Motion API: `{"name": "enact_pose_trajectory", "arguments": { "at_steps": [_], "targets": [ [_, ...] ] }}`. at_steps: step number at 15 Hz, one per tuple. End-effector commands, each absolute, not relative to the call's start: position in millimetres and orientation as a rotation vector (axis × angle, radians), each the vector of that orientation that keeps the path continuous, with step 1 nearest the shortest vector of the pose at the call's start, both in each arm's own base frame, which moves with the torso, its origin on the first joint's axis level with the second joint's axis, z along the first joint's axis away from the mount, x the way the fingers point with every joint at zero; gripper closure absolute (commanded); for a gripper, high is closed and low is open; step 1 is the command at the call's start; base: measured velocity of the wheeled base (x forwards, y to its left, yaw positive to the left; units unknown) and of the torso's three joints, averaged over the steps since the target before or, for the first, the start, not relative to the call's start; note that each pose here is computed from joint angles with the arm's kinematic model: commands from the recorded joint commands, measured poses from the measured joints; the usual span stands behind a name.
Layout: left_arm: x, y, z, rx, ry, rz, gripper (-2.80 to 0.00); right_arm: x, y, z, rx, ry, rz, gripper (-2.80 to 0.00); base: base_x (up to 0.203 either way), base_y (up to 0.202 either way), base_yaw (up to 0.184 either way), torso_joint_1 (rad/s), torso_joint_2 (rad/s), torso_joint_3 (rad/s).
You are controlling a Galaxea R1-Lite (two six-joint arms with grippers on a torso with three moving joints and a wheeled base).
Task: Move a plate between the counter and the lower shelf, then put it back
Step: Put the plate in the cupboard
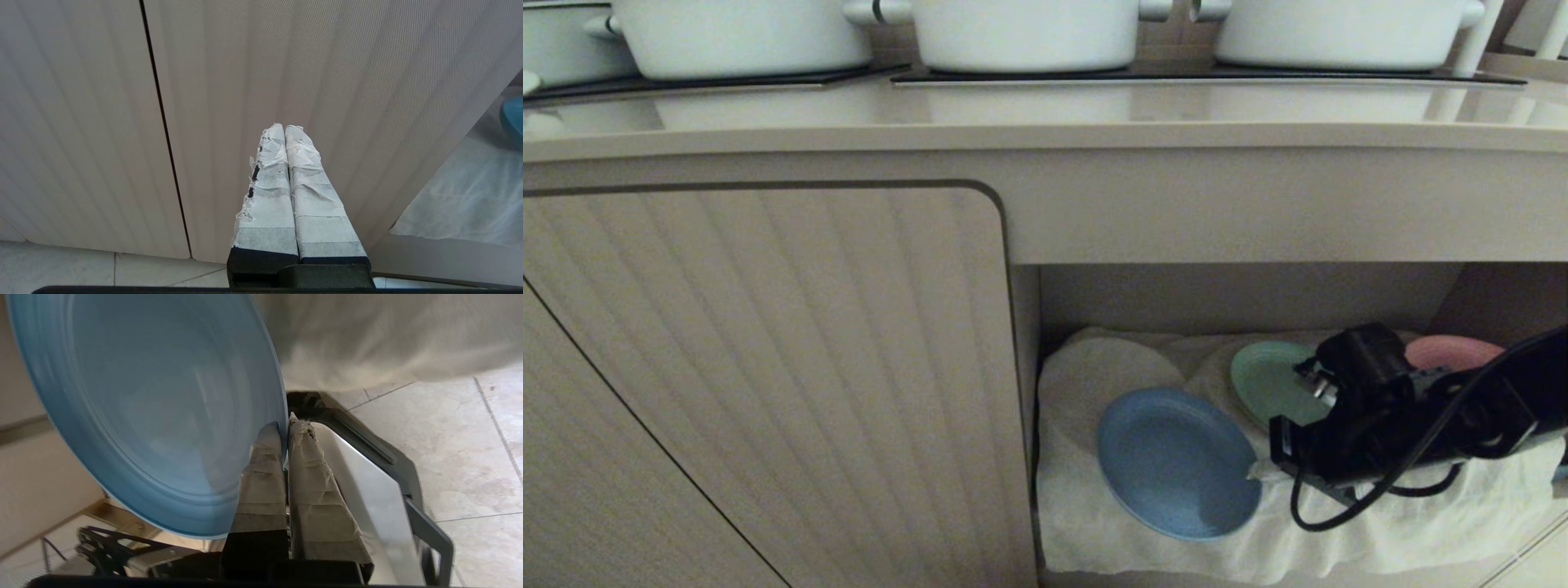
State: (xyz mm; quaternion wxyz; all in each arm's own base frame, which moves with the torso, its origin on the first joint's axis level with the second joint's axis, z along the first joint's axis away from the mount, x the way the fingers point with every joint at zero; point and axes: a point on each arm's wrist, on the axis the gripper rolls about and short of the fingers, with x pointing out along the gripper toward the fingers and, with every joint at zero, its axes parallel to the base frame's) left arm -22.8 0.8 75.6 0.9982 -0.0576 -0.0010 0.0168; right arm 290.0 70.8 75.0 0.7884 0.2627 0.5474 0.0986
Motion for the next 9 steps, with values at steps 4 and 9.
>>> {"name": "enact_pose_trajectory", "arguments": {
  "at_steps": [4, 9],
  "targets": [
    [-22.9, 0.8, 75.9, -0.117, -0.003, 0.034, 0.00, 309.8, 79.8, 74.9, 0.570, 1.172, 0.227, 0.00, 0.000, 0.000, 0.000, 0.000, 0.00, 0.000],
    [-22.8, 0.8, 75.5, -0.117, -0.002, 0.034, 0.00, 321.1, 81.8, 71.8, 0.582, 1.167, 0.219, 0.00, 0.000, 0.000, 0.000, 0.000, 0.00, 0.000]
  ]
}}
